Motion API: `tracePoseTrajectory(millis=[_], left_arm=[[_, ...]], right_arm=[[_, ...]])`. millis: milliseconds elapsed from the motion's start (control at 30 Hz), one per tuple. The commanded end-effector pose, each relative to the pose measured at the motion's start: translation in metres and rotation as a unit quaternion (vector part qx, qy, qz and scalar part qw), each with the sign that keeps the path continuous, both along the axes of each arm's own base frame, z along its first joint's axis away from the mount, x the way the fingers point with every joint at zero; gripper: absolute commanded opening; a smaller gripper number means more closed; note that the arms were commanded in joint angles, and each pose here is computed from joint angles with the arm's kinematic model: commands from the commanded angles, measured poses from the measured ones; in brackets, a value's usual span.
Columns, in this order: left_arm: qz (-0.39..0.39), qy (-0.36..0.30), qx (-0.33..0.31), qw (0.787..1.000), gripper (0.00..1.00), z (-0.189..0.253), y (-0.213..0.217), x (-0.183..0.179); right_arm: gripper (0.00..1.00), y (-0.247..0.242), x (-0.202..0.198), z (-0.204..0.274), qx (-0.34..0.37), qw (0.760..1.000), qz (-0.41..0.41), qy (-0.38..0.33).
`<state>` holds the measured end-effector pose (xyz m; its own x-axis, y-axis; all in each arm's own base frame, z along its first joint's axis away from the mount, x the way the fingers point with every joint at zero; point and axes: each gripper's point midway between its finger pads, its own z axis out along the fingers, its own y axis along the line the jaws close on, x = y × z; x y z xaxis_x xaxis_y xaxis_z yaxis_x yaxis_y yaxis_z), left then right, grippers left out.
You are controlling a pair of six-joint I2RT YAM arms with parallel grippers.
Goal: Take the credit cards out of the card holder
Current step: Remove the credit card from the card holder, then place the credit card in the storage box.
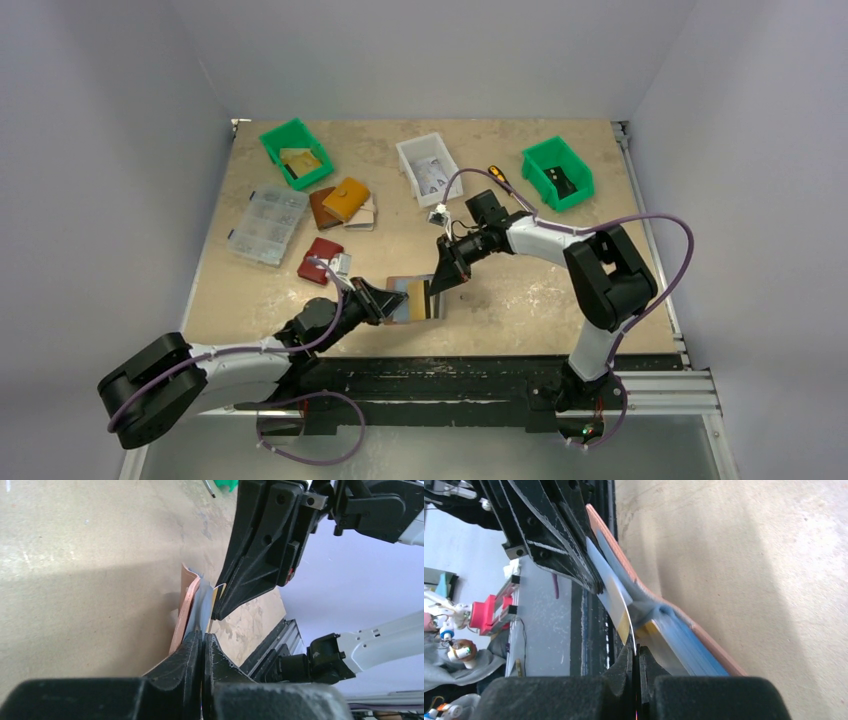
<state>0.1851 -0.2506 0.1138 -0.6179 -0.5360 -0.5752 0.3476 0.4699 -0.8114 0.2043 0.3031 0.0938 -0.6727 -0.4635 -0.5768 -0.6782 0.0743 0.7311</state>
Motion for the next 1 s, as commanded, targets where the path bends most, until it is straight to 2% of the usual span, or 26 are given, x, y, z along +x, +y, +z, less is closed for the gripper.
tracePoseTrajectory(millis=[0,333,533,600,700,867,967], left_arm=[[0.037,0.022,0.007,0.999,0.00,-0.026,0.024,-0.004],[0.131,0.109,0.096,0.981,0.00,-0.079,0.058,0.007],[0.200,0.162,0.167,0.952,0.00,-0.093,0.082,0.013],[0.223,0.186,0.197,0.936,0.04,-0.096,0.093,0.011],[0.235,0.205,0.218,0.925,0.16,-0.089,0.097,0.011],[0.234,0.223,0.230,0.918,0.31,-0.078,0.094,0.010],[0.220,0.225,0.237,0.919,0.35,-0.068,0.090,0.008]], right_arm=[[0.00,-0.009,0.020,-0.005,-0.038,0.997,-0.022,-0.061],[0.00,-0.023,0.039,-0.002,-0.056,0.993,-0.054,-0.088],[0.00,-0.024,0.036,0.010,-0.040,0.993,-0.042,-0.106],[0.00,-0.025,0.036,0.014,-0.039,0.992,-0.038,-0.117],[0.00,-0.026,0.036,0.019,-0.035,0.990,-0.033,-0.133],[0.00,-0.029,0.034,0.027,-0.029,0.986,-0.017,-0.161],[0.00,-0.031,0.033,0.037,-0.023,0.982,-0.010,-0.188]])
